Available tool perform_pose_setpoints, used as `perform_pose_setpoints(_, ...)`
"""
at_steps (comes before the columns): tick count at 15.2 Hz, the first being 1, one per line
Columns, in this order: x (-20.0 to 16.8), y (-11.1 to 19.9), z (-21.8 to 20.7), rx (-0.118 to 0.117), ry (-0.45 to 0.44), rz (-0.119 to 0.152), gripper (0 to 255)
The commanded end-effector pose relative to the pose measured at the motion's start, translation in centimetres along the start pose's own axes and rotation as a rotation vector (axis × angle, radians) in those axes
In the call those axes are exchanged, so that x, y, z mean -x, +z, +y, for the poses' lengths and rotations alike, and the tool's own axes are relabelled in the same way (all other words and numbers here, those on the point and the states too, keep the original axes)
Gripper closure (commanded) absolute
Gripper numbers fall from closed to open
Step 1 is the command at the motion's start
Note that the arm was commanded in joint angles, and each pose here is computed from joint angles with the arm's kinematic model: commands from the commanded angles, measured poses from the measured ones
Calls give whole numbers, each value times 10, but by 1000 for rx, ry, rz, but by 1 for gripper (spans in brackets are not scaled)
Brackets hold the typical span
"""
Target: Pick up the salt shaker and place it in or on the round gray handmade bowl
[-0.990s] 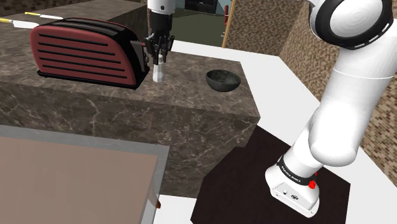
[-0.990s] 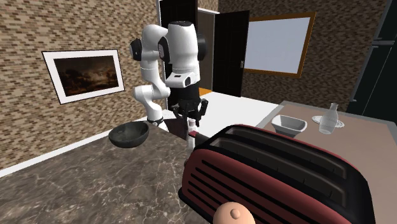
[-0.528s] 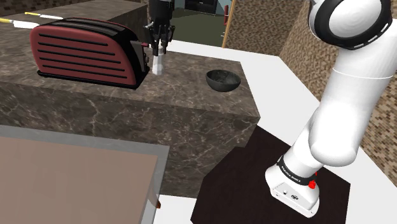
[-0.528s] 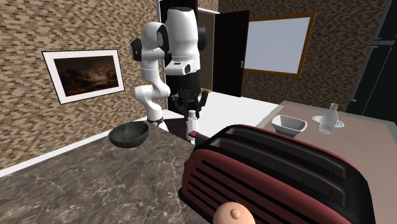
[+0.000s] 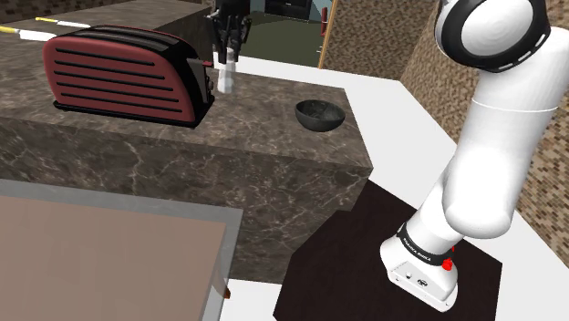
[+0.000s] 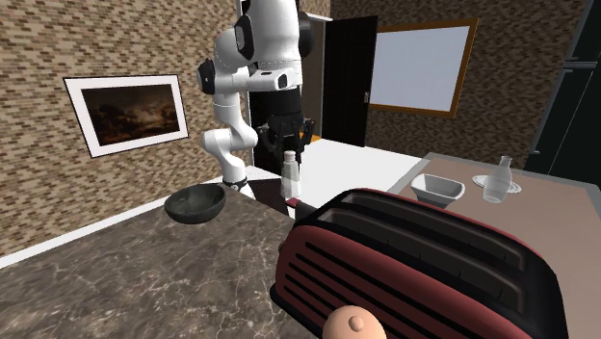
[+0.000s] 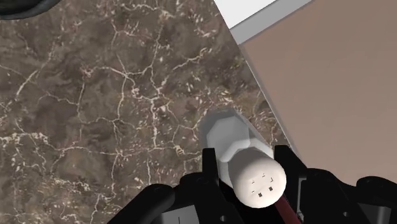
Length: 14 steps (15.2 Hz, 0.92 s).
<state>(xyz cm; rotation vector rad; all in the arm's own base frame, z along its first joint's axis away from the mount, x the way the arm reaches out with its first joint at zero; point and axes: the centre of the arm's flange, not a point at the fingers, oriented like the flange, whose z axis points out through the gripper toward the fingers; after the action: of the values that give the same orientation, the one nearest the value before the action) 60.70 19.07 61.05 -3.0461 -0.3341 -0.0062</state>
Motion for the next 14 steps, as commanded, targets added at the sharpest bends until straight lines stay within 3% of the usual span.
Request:
perform_pose_setpoints(1,0,-10,-2,0,0,0,255)
perform_pose_setpoints(14,111,-43,125,0,0,0,255)
